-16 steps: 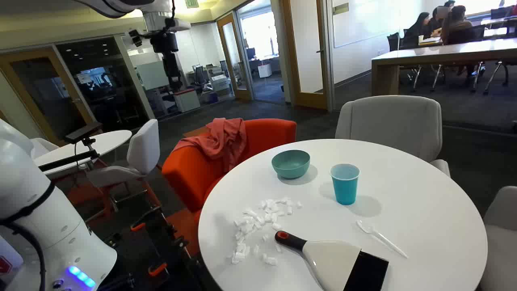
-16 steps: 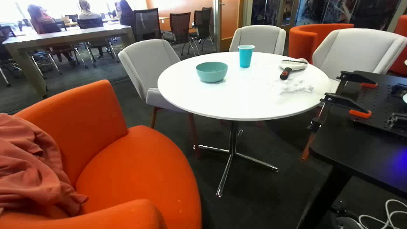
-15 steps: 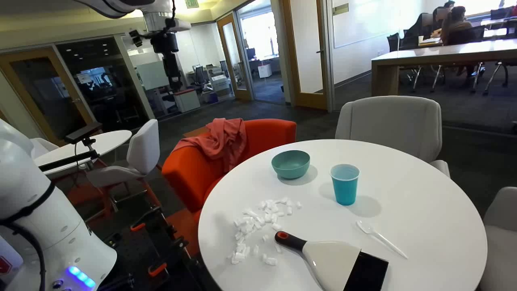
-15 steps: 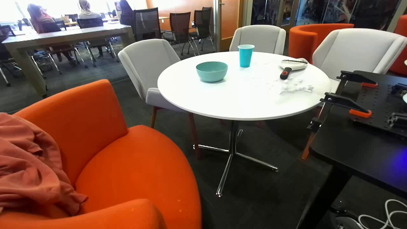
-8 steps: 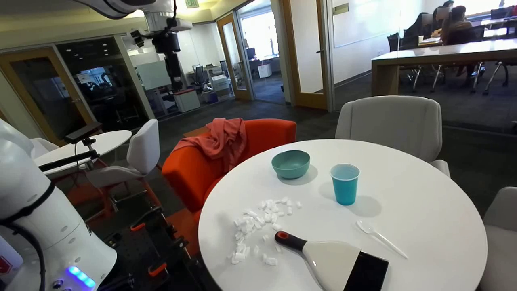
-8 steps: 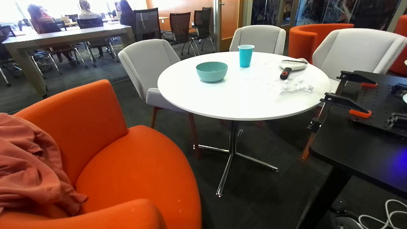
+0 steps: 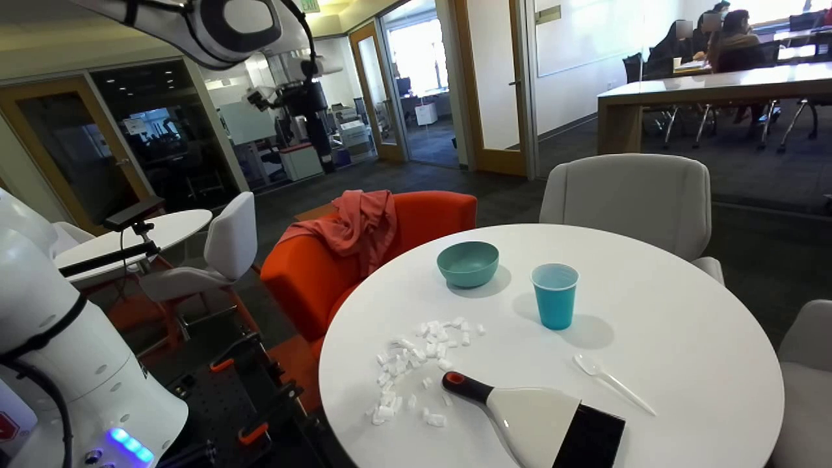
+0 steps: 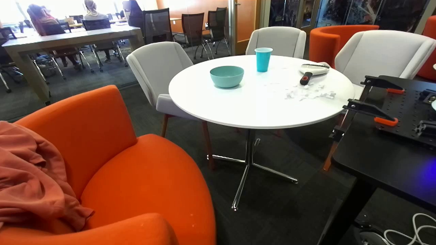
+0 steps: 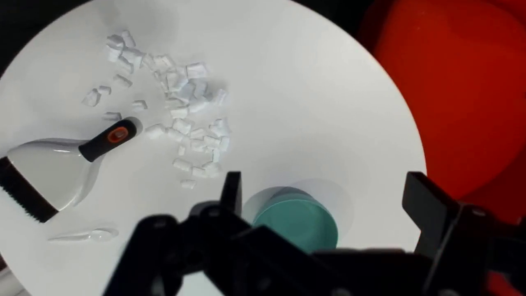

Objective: Pick up a white thing from the table and put it in the cup

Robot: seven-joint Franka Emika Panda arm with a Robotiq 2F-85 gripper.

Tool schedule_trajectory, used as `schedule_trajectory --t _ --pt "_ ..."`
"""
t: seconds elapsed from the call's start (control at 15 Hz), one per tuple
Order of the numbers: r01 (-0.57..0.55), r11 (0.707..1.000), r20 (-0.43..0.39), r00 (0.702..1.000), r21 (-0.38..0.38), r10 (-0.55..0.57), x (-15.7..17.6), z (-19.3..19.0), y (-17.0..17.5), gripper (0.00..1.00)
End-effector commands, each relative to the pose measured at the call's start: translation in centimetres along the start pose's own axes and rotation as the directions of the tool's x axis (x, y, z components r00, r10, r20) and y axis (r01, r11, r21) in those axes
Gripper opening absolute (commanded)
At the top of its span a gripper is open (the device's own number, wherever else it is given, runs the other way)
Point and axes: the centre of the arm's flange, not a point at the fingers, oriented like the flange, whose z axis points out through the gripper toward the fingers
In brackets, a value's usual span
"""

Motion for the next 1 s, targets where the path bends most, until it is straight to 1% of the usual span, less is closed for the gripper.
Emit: schedule_trajectory --t 0.0,0.2,0.4,0.53,0.67,0.73,0.8,0.93 --pt "-0.073 0.997 -0.076 0.994 0.034 0.075 0.2 5.3 4.0 1.0" --pt "-0.15 0.985 -0.086 0.984 0.088 0.158 0.4 9.9 8.0 1.0" --pt "-0.252 0.959 -0.085 0.961 0.127 0.263 0.5 13.7 12.0 1.0" --pt "-0.323 0.931 -0.071 0.938 0.172 0.338 0.9 15.9 14.6 1.0" --pt "-0.384 0.899 -0.031 0.917 0.213 0.399 1.4 17.6 16.7 1.0" --pt "-0.357 0.919 -0.047 0.928 0.17 0.369 0.4 15.8 15.4 1.0" --pt "-0.359 0.918 -0.037 0.928 0.168 0.37 0.4 16.4 16.0 1.0" --pt "-0.359 0.919 -0.037 0.929 0.164 0.369 0.5 16.5 16.0 1.0"
